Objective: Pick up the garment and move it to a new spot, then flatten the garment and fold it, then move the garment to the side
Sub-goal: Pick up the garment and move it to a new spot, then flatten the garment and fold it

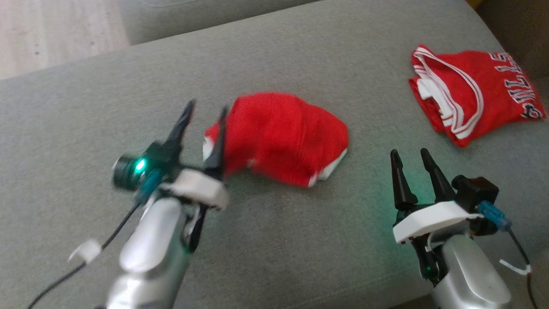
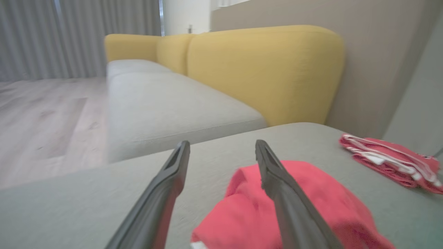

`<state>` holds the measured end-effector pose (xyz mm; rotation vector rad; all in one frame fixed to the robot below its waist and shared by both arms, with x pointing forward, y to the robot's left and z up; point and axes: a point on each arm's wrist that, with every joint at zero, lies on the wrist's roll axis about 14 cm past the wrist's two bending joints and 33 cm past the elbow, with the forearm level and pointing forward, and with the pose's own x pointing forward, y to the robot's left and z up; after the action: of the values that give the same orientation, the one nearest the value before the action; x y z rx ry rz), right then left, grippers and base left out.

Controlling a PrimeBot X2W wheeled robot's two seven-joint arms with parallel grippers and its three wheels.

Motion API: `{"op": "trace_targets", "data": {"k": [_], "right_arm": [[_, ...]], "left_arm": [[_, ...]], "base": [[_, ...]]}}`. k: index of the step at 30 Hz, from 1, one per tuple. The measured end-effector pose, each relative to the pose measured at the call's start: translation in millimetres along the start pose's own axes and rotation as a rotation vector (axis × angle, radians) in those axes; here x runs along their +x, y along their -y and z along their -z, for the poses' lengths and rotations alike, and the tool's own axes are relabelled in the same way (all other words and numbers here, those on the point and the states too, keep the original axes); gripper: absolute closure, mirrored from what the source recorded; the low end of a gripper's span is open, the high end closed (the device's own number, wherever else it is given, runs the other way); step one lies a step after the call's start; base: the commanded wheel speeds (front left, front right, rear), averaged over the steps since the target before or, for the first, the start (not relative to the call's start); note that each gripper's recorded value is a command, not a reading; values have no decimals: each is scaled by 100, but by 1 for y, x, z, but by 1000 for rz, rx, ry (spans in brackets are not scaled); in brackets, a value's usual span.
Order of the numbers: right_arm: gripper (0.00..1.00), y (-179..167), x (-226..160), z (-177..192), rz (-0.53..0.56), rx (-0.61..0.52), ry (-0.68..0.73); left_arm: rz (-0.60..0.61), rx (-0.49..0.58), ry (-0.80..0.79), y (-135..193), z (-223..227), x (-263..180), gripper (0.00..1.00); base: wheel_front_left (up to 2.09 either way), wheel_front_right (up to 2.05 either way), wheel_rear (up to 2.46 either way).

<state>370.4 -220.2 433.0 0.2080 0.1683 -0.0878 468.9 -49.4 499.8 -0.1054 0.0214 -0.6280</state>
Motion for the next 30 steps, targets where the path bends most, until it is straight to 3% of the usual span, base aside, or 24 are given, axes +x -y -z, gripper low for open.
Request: {"op": "trace_targets", "data": {"k": [8, 16, 23, 30], "right_arm": [[0, -31, 8, -11, -91, -13, 37], [0, -63, 2, -3, -184, -23, 21], [0, -85, -2, 10, -254, -48, -19], [0, -112, -17, 44, -350, -85, -114]], "left_arm": [[-383, -23, -48, -90, 27, -94, 0], [-633, -17, -113, -124, 51, -203, 0], [-695, -46, -154, -119, 68, -245, 0], [-682, -52, -183, -110, 77, -250, 0]], "base": [[0, 0, 0], [0, 0, 0], [0, 0, 0], [0, 0, 0]]}}
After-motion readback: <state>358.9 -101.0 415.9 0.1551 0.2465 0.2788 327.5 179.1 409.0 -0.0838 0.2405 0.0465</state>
